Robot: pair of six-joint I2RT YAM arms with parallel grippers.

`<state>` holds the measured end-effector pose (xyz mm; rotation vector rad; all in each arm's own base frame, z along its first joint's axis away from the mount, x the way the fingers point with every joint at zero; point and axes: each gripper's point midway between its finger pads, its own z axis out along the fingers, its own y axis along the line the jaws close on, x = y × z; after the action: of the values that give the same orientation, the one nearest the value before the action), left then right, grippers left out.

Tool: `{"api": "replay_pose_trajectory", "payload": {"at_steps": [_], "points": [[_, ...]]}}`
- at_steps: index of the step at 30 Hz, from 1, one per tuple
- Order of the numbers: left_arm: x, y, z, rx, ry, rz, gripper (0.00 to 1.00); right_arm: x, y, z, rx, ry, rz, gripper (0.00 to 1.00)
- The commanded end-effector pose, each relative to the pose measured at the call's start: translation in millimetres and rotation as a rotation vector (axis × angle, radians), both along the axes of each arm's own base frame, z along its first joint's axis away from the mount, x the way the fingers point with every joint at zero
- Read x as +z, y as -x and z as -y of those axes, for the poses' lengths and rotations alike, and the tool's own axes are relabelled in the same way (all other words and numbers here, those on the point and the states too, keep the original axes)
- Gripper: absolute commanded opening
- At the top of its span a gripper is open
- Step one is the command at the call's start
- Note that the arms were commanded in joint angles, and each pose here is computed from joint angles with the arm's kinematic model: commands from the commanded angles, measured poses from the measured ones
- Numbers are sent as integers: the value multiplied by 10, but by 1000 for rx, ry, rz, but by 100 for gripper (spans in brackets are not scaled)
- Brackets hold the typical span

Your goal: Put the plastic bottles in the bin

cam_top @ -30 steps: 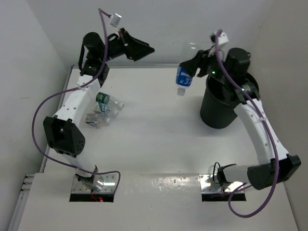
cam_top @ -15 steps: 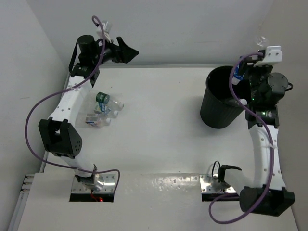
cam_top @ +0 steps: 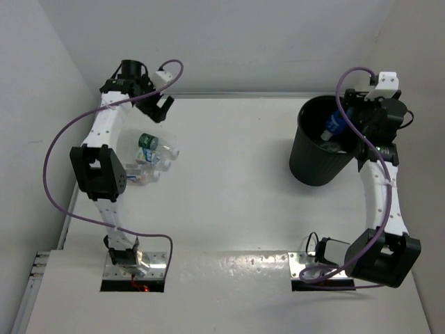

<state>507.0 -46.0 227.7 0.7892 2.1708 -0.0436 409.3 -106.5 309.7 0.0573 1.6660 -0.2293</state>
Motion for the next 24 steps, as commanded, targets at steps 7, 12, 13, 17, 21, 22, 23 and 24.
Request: {"api": "replay_pose_trajectory", "payload": {"at_steps": [7,12,13,17,21,22,23,24], "points": [[-565,361,-556,-488,-213,-194,95,732,99,-464,159,-114,117,93],[-776,347,-472,-605,-314,-203,93,766,170,-637,203,-124,111,93],[-832,376,-496,-611,-326,-221,93,787,182,-632,199,-123,114,93],[-924,212,-422,-624,-366,-154,91,800,197,-679,210,-133,105,93],[-1163,180,-464,-653,-392,-185,90,820,215,-724,218,-138,95,94],[-1163,177,-464,-660,-396,-182,90,812,216,-730,220,-139,92,94],[-1157,151,-484,-654,-409,-177,90,850,229,-729,219,-135,95,94],[-1241,119,-441,-675,-417,-172,90,869,233,-736,222,-137,98,94]]}}
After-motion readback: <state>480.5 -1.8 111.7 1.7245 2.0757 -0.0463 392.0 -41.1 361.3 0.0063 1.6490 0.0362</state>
